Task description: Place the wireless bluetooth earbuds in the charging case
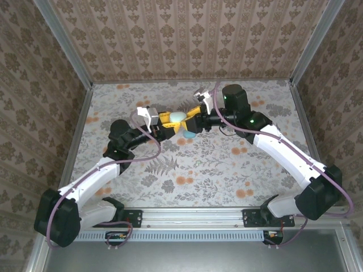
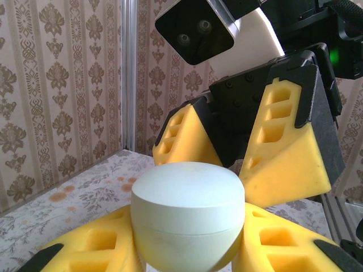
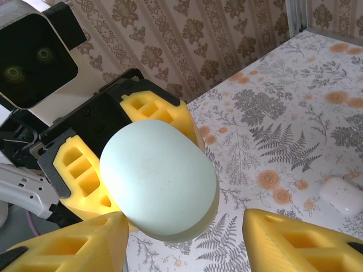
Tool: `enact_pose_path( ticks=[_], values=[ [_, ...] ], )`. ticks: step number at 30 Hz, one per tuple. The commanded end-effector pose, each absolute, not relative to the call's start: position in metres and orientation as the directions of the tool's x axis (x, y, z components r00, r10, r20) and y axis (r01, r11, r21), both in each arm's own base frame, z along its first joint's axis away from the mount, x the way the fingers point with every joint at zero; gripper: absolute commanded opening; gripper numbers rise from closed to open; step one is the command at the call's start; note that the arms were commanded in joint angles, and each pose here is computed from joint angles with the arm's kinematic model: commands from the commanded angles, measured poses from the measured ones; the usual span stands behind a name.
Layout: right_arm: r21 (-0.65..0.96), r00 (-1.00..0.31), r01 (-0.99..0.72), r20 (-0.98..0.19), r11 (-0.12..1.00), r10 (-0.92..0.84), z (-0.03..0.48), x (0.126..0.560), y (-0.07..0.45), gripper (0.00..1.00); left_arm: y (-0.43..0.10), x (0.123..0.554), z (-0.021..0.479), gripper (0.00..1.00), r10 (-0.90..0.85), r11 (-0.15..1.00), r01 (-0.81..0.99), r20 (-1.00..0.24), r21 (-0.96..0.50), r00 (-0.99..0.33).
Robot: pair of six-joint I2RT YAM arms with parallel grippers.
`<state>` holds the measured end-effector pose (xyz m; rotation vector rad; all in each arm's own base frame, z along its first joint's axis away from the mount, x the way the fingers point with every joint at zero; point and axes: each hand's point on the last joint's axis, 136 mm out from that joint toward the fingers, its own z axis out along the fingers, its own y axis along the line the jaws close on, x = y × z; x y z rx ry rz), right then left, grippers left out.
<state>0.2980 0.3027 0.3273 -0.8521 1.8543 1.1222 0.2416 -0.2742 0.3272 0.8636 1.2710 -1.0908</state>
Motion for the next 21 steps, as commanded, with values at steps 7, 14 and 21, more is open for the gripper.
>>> enact_pose_path(
  ticks=[7,14,21],
  values=[
    [0.463,-0.525,-0.769,-0.851,0.441,-0.022,0.346,0.333,0.295,0.57,-0.28,0.221,0.344,0.25,-0.154,0.194,0.981,-0.988,-0.02,0.011],
    [0.48,-0.538,-0.761,-0.843,0.436,-0.012,0.35,0.333,0.296,0.57,-0.279,0.224,0.345,0.26,-0.156,0.212,0.977,-0.988,-0.019,0.014],
    [0.508,-0.572,-0.728,-0.82,0.461,0.0,0.353,0.331,0.29,0.59,-0.277,0.229,0.342,0.27,-0.16,0.247,0.969,-0.987,-0.023,0.018]
  ],
)
